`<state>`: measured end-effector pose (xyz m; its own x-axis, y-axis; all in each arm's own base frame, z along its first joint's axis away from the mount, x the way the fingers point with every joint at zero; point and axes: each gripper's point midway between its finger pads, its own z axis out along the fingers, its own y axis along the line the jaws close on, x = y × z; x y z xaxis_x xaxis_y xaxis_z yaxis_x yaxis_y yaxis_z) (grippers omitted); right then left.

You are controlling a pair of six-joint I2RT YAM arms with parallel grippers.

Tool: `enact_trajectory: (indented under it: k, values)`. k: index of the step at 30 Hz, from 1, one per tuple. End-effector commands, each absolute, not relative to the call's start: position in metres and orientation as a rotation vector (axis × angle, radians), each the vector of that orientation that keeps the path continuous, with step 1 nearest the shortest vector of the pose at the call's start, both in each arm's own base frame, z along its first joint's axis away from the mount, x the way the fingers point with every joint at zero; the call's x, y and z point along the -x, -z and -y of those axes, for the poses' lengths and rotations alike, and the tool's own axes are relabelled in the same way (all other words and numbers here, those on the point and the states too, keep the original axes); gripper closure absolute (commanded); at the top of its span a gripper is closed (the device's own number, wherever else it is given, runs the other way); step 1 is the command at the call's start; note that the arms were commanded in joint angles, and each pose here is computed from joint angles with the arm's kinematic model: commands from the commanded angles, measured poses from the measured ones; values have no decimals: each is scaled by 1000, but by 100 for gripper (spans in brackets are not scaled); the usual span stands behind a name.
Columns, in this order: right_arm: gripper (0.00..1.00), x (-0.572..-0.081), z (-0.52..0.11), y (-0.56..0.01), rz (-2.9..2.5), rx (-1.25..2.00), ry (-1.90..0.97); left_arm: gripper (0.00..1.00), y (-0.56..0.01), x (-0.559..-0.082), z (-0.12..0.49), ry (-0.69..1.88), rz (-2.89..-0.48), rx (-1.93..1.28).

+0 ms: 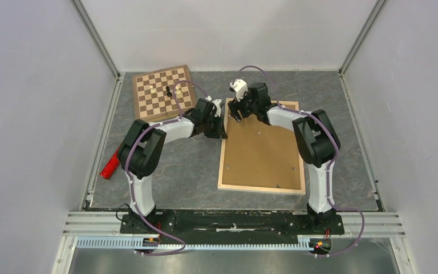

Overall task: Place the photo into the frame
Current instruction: Install the photo frame at the center of the board.

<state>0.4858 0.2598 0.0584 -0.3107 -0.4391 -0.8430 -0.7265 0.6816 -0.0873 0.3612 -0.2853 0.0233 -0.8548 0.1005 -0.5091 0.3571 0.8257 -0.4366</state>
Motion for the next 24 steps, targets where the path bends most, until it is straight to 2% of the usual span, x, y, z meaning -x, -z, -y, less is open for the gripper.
enact_trajectory:
  k: [1,11,24]
  values:
    - [28,-513,-273,-62,-1950,887,-352,98,33,-299,251,624,-2833,-353]
    - [28,-529,-263,-49,-1953,929,-218,98,30,-303,252,622,-2817,-360]
    - [29,-493,-270,-34,-1967,1022,-249,98,28,-306,254,626,-2812,-364]
